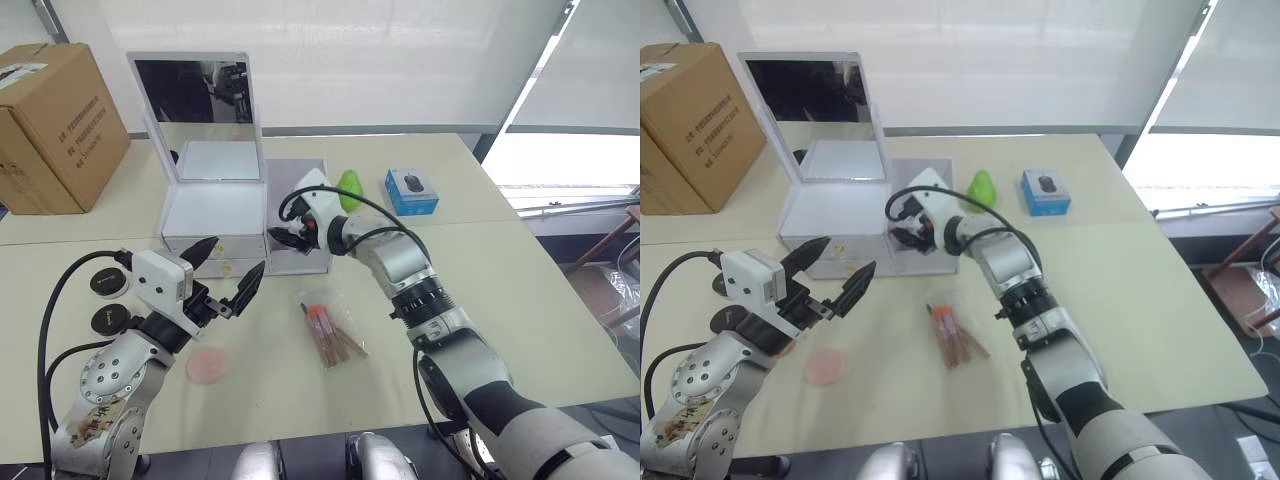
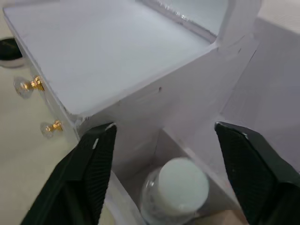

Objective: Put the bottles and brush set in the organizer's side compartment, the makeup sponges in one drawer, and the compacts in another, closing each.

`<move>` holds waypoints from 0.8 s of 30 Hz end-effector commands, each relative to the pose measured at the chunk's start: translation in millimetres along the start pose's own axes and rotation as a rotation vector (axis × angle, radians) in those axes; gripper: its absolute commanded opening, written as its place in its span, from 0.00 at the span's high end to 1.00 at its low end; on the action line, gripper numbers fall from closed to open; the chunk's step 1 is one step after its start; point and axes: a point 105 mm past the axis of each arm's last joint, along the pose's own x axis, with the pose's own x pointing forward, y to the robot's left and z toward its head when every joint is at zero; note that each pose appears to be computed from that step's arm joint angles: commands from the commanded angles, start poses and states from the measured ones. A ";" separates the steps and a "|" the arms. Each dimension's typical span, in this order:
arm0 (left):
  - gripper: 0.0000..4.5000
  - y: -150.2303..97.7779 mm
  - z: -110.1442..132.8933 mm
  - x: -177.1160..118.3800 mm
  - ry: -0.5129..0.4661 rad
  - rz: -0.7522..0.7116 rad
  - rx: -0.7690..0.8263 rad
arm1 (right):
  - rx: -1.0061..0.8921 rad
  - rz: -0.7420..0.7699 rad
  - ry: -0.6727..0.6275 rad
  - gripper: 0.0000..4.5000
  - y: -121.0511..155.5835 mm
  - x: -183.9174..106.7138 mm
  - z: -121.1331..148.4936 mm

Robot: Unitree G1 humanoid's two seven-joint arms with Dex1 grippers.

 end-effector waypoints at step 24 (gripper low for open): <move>0.00 171.8 -11.4 -156.1 0.437 0.084 -0.017 | 0.024 -0.355 0.007 0.06 -66.6 -315.4 -54.5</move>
